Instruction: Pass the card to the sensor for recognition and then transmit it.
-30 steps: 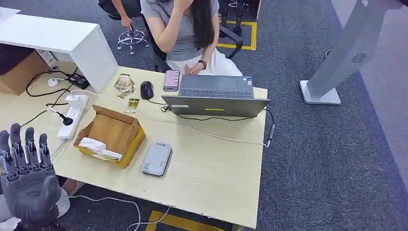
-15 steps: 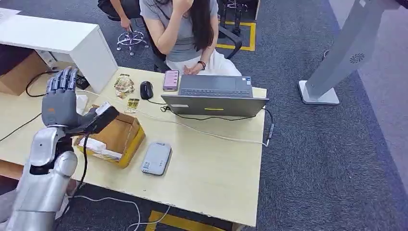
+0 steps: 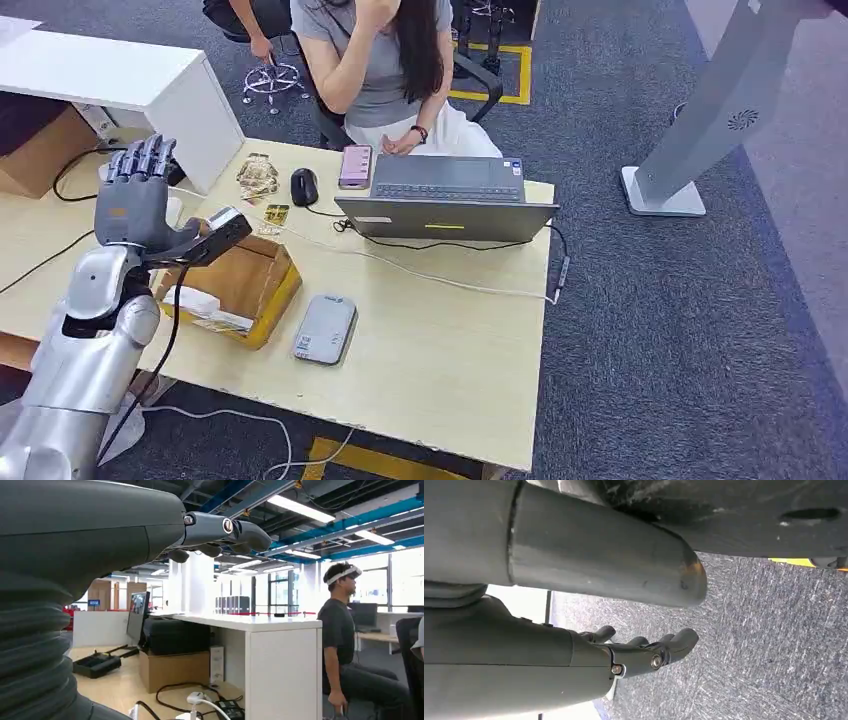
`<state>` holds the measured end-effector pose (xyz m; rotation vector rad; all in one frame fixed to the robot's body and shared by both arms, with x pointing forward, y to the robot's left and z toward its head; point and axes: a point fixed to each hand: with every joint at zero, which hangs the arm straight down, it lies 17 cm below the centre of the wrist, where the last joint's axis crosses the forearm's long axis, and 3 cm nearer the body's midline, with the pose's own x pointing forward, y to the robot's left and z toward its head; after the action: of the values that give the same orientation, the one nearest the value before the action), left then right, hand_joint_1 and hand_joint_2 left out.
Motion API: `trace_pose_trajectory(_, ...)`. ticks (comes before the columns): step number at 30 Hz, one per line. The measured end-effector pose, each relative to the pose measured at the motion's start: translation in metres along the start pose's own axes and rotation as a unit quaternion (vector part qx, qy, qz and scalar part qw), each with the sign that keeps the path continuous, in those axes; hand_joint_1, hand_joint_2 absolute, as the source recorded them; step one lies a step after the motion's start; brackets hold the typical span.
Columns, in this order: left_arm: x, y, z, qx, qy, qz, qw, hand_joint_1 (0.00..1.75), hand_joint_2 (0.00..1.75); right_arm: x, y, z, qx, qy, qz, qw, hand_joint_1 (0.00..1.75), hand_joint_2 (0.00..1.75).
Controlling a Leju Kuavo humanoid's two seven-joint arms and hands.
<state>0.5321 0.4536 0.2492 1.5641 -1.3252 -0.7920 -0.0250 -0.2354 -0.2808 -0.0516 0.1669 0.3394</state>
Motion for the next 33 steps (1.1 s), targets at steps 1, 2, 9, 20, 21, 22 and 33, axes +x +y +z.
trace_pose_trajectory(1, 0.0, -0.001, 0.0, -0.001, 0.001, 0.0, 1.0, 0.0, 1.75, 0.0, -0.001, 0.0, 0.0, 0.0, 0.0, 1.0, 0.0, 0.0)
trace_pose_trajectory(2, -0.001, -0.002, 0.0, -0.002, 0.001, -0.001, 1.0, 0.0, 1.75, 0.0, -0.001, 0.0, -0.001, 0.0, 0.0, 1.0, 0.0, 0.0)
trace_pose_trajectory(9, -0.002, -0.006, 0.001, -0.007, 0.003, -0.002, 1.0, 0.0, 1.75, 0.001, -0.001, 0.0, 0.001, -0.002, 0.0, 1.0, 0.0, 0.0)
trace_pose_trajectory(20, -0.006, -0.013, 0.006, -0.018, 0.005, -0.003, 1.0, 0.0, 1.75, 0.003, -0.001, 0.0, 0.003, -0.01, 0.003, 1.0, 0.0, 0.0)
trace_pose_trajectory(21, -0.007, -0.014, 0.007, -0.019, 0.004, -0.004, 1.0, 0.0, 1.75, 0.003, -0.001, 0.0, 0.003, -0.01, 0.003, 1.0, 0.0, 0.0)
trace_pose_trajectory(22, -0.007, -0.014, 0.007, -0.019, 0.004, -0.005, 1.0, 0.0, 1.75, 0.003, -0.002, 0.0, 0.003, -0.01, 0.004, 1.0, 0.0, 0.0)
trace_pose_trajectory(33, -0.01, -0.012, 0.01, -0.018, 0.002, -0.009, 1.0, 0.0, 1.75, 0.003, -0.003, 0.0, 0.001, -0.011, 0.003, 1.0, 0.0, 0.0)
